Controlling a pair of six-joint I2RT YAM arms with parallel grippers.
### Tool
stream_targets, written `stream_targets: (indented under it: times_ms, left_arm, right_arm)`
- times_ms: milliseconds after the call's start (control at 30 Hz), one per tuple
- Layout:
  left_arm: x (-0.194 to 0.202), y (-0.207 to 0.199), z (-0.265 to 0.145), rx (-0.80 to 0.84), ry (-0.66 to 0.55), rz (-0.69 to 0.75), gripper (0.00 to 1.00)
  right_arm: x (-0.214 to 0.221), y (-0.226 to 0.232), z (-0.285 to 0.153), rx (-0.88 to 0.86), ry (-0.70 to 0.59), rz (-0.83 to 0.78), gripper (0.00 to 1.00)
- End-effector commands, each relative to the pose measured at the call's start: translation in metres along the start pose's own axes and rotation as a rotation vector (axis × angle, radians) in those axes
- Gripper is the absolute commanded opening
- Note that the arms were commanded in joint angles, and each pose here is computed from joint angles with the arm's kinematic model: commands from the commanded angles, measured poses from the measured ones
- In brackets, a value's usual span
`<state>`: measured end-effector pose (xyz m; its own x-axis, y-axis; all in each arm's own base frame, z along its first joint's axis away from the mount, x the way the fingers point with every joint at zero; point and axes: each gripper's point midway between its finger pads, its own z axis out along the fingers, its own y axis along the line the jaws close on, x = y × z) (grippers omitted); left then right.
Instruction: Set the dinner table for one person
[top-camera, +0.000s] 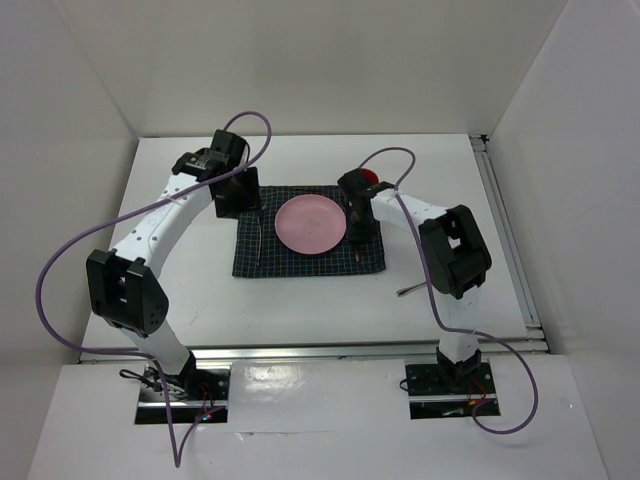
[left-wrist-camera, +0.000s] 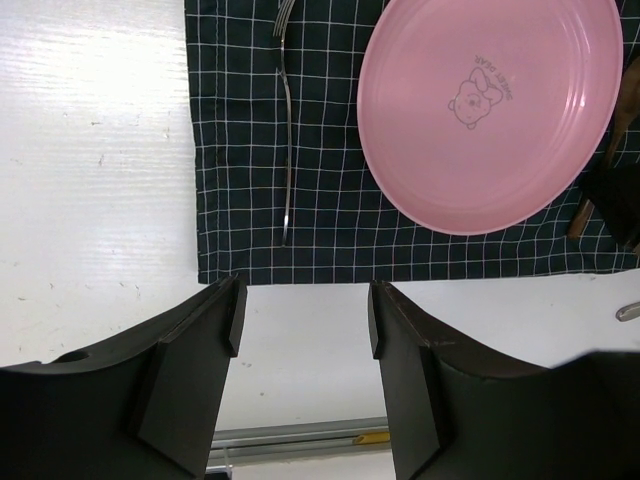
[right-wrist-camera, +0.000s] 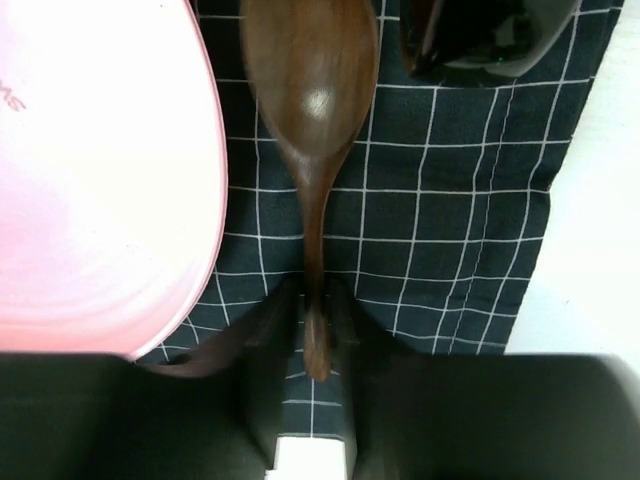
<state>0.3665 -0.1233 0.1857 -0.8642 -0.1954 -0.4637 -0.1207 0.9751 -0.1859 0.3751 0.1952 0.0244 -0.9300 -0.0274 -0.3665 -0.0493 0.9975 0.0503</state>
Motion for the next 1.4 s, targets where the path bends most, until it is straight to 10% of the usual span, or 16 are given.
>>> stream_targets:
  times_ms: [0, 267, 533, 733, 1367]
  left_arm:
    - [-0.003, 0.001, -0.014, 0.016, -0.027, -0.012, 0.68]
    - [-0.002, -0.005, -0.014, 0.049, -0.021, -0.011, 0.68]
    - [-0.002, -0.005, -0.014, 0.049, -0.021, -0.011, 0.68]
    - [-0.003, -0.007, -0.011, 0.059, -0.017, -0.002, 0.68]
    - [0.0, -0.005, -0.009, 0.055, -0.009, -0.002, 0.68]
  right_arm:
    - [-0.021, 0.004, -0.014, -0.012, -0.055, 0.034, 0.33]
    - [-0.016, -0.033, -0.058, 0.086, -0.113, 0.12, 0.45]
    - [0.035, -0.108, -0.107, 0.125, -0.141, 0.502, 0.92]
    - [0.109, -0.145, -0.087, 0.187, 0.035, 0.725, 0.84]
    - [0.132, -0.158, -0.032, 0.266, 0.145, 0.86, 0.51]
